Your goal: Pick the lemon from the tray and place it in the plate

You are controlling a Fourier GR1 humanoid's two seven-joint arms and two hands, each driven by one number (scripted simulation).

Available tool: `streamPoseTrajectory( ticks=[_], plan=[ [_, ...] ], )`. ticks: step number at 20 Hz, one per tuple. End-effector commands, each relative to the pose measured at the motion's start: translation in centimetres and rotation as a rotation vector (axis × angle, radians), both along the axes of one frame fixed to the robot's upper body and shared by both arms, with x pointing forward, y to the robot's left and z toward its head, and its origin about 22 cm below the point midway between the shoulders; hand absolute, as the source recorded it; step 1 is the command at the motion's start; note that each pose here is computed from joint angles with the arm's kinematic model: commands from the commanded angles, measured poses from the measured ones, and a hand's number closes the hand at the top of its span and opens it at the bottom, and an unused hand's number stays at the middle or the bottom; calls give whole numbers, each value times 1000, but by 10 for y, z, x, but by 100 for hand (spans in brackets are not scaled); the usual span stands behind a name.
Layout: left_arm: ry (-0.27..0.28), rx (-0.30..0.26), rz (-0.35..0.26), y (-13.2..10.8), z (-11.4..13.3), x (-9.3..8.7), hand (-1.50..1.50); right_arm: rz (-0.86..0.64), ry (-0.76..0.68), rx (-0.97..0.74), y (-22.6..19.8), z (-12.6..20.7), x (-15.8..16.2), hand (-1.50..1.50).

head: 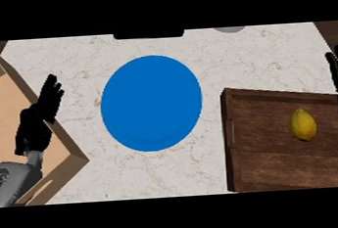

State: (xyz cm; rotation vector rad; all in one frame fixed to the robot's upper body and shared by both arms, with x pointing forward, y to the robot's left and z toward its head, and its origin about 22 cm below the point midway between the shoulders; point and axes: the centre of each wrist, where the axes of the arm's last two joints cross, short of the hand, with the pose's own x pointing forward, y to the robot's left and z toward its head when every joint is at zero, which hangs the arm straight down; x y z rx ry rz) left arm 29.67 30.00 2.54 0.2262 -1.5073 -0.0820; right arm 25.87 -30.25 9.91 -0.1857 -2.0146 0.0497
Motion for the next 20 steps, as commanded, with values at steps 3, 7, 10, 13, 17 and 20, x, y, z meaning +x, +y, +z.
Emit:
streamPoseTrajectory(
  ticks=[3, 7, 10, 13, 17, 20],
  plan=[
    [-32, 2, -39, 13, -6, -7, 0, -204, 197, 143, 4, -4, 30, 150],
    [-6, -20, -106, -4, 7, -13, 0, -468, 373, -397, -77, -27, 5, 150],
    [7, -16, -112, -7, -7, -26, 0, -823, 259, 33, -25, -55, 30, -150],
    [11, -20, -112, -10, -25, -43, 0, -844, 177, -55, 23, -84, 29, -150],
    [-9, -2, -108, -6, -19, -43, 0, -868, 179, -137, 48, -107, 23, -150],
    [-2, -11, -87, -1, -38, -43, 0, -907, 186, -157, 43, -101, 26, -150]
  ],
)
